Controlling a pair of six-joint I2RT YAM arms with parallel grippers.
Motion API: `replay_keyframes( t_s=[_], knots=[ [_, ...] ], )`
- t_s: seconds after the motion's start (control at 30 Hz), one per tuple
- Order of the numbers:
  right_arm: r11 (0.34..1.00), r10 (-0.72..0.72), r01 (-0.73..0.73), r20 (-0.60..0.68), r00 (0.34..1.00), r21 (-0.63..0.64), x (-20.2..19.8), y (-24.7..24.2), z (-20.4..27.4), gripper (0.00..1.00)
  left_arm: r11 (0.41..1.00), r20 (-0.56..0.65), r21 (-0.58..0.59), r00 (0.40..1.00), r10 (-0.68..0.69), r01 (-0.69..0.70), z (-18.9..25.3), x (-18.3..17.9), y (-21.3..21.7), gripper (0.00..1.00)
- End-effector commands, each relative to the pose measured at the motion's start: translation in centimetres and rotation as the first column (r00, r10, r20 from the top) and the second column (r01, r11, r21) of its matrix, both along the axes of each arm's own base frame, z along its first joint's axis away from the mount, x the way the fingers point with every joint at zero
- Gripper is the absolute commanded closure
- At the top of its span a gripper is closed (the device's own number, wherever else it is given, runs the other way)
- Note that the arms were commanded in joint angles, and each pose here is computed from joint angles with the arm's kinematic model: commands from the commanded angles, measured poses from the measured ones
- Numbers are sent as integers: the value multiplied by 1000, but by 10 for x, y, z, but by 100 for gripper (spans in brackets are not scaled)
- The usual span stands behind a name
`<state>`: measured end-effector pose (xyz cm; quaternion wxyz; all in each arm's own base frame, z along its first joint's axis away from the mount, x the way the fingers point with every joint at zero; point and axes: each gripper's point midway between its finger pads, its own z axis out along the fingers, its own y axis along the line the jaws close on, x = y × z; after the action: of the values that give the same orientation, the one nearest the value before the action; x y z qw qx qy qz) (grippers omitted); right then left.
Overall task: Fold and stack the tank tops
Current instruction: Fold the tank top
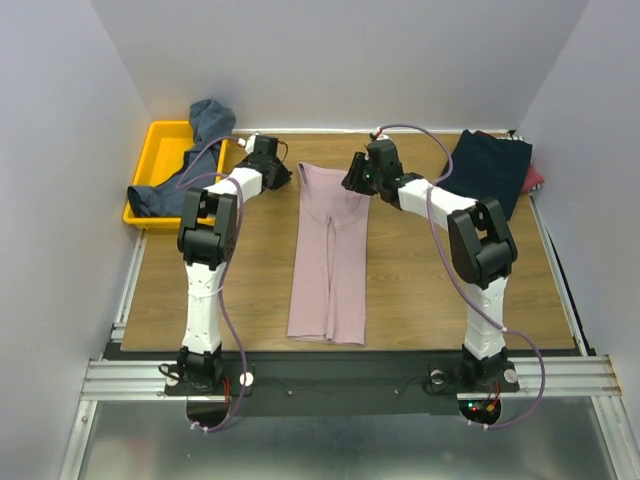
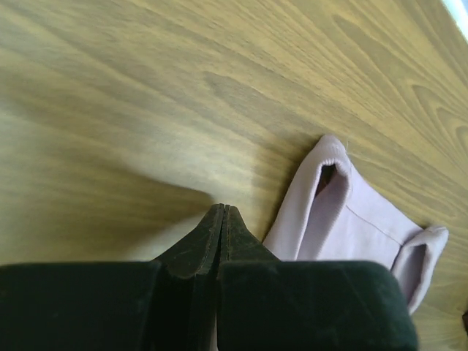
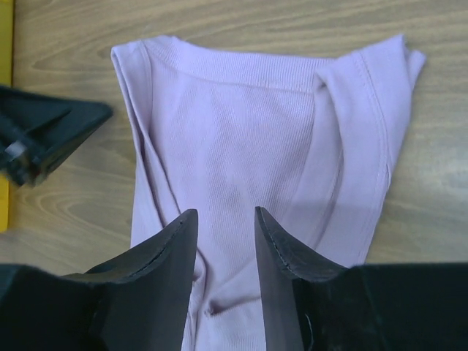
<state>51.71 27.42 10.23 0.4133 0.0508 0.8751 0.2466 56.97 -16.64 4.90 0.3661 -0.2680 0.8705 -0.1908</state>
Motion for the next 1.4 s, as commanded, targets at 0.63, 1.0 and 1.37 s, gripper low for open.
replay_keyframes(
  t_s=[0.63, 1.0, 1.37],
  knots=[
    [1000, -16, 17, 72, 997, -15, -38, -18, 38, 59, 982, 196, -106, 972, -133, 156, 51, 51, -61, 94],
    [999, -33, 35, 62, 998, -36, -43, -26, 31, 59, 984, 245, -89, 961, -130, 156, 65, 51, -75, 94],
    [998, -38, 40, 51, 998, -46, -47, -28, 25, 59, 983, 185, -85, 972, -146, 163, 24, 51, -86, 94]
  ],
)
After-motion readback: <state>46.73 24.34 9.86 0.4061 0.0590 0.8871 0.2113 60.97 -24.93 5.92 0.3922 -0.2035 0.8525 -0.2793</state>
